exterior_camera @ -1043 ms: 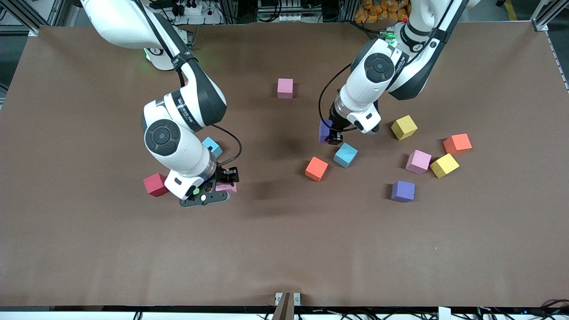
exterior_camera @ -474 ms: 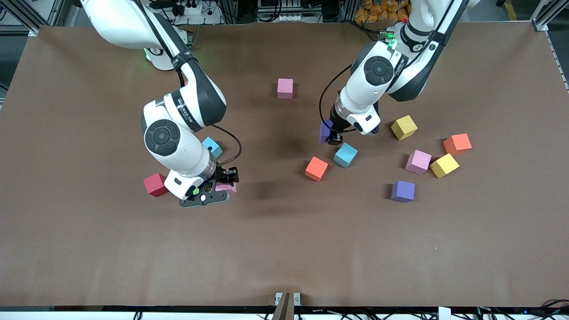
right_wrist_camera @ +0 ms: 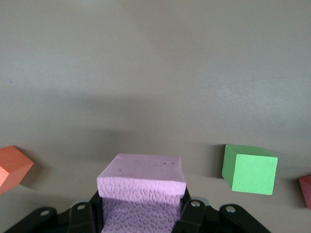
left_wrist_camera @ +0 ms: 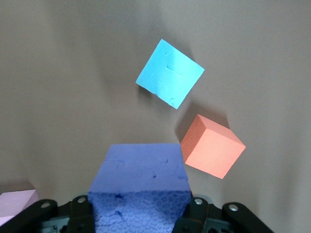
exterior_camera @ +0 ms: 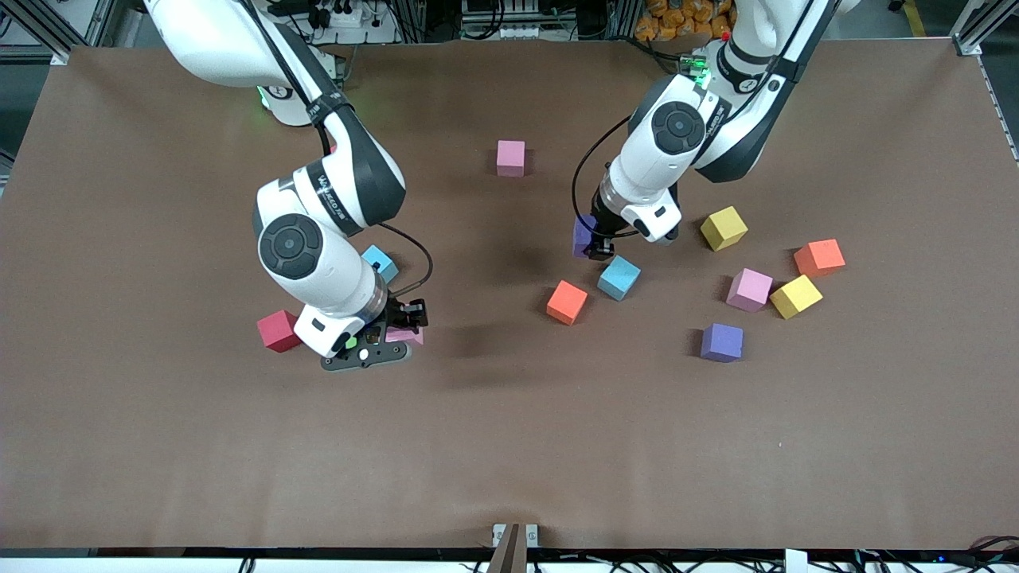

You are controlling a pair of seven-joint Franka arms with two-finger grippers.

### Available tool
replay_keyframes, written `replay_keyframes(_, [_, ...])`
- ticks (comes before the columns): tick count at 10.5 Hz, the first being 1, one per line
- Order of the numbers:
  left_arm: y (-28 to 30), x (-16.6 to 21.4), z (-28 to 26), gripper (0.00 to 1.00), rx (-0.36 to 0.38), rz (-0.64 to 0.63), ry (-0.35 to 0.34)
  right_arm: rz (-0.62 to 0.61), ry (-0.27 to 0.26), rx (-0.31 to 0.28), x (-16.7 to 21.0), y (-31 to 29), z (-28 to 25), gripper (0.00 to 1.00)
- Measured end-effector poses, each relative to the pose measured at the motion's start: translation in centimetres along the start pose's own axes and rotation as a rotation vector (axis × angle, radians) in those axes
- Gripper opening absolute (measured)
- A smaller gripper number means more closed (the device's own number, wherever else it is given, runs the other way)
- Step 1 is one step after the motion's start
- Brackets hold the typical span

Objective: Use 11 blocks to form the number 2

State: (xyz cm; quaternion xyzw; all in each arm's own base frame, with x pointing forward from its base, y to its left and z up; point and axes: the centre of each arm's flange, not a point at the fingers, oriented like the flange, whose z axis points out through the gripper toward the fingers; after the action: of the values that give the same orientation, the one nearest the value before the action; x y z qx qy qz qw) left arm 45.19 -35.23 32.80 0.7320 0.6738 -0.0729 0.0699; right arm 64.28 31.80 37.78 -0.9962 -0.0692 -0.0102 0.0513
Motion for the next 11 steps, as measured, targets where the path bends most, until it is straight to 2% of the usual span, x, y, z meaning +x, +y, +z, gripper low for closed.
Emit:
replay_keyframes(6, [0.8,-0.2,-0.1,0.57,-0.021,0.01,-0.015,0.0,0.0,0.0,0.0,0.0,0.0,0.56])
replay_keyframes(11, [4.0,2.6,-2.0,0.57,-0.087,-0.031,-0.039,0.001,-0.019,-0.006,-0.2,0.1,0.2,0.56])
